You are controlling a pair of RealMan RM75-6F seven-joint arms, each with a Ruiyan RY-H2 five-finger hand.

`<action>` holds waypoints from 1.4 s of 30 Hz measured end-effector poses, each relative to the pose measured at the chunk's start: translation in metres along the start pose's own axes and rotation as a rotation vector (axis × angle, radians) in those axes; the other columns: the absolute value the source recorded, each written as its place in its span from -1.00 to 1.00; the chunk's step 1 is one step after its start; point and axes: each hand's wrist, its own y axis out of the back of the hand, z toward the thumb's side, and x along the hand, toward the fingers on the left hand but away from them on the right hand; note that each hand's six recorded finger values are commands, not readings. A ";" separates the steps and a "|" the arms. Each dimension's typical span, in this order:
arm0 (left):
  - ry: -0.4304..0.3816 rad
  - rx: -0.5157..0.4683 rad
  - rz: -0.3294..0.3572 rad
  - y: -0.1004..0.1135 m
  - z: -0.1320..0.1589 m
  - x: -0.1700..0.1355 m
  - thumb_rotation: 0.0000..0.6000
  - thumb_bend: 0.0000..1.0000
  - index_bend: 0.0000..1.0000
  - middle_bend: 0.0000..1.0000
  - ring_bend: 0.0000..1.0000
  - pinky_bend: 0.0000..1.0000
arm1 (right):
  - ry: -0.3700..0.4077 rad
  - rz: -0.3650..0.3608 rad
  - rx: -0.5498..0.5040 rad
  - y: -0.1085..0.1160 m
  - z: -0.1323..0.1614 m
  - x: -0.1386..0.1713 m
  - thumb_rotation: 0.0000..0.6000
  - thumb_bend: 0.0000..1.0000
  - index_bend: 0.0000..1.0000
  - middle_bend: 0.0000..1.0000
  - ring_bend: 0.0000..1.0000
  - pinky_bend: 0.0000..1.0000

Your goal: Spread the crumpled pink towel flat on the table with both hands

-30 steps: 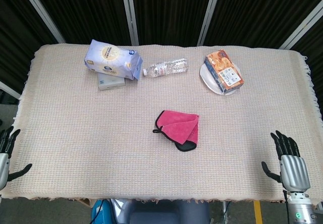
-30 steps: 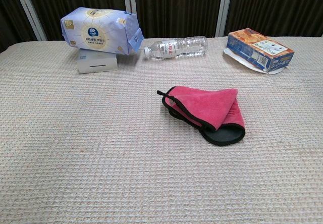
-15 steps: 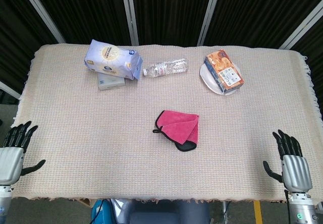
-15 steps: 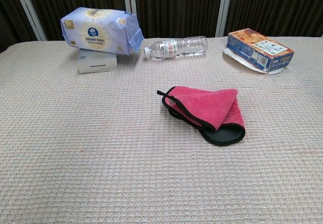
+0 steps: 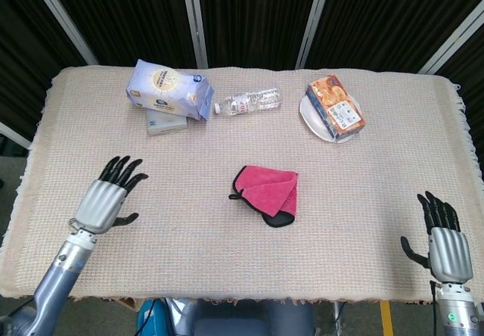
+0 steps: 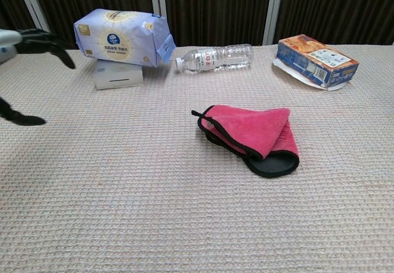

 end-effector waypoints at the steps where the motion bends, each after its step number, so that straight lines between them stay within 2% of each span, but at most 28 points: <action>1: -0.011 -0.001 -0.002 -0.002 0.007 0.008 1.00 -0.56 -0.41 -0.77 -1.00 -0.94 | -0.002 -0.002 -0.004 0.001 -0.001 -0.001 1.00 -0.34 -1.00 -1.00 -1.00 -1.00; 6: -0.087 0.016 -0.010 -0.013 0.051 0.049 1.00 -0.54 -0.33 -0.74 -1.00 -0.94 | -0.009 -0.005 -0.012 0.001 -0.003 -0.004 1.00 -0.34 -1.00 -1.00 -1.00 -1.00; 13: -0.172 0.070 -0.004 -0.029 0.102 0.089 1.00 -0.51 -0.28 -0.69 -1.00 -0.94 | -0.016 -0.012 -0.023 0.002 -0.006 -0.007 1.00 -0.34 -1.00 -1.00 -1.00 -1.00; 24: -0.238 0.071 -0.017 -0.050 0.157 0.119 1.00 -0.49 -0.16 -0.63 -1.00 -0.94 | -0.034 -0.026 -0.044 0.005 -0.012 -0.011 1.00 -0.34 -1.00 -1.00 -1.00 -1.00; 30: -0.262 0.090 0.000 -0.054 0.174 0.126 1.00 -0.49 -0.08 -0.58 -1.00 -0.94 | -0.035 -0.033 -0.054 0.007 -0.013 -0.012 1.00 -0.34 -1.00 -1.00 -1.00 -1.00; 42: -0.246 0.095 0.005 -0.067 0.183 0.134 1.00 -0.48 -0.03 -0.55 -1.00 -0.94 | -0.035 -0.033 -0.071 0.007 -0.013 -0.011 1.00 -0.34 -1.00 -1.00 -1.00 -1.00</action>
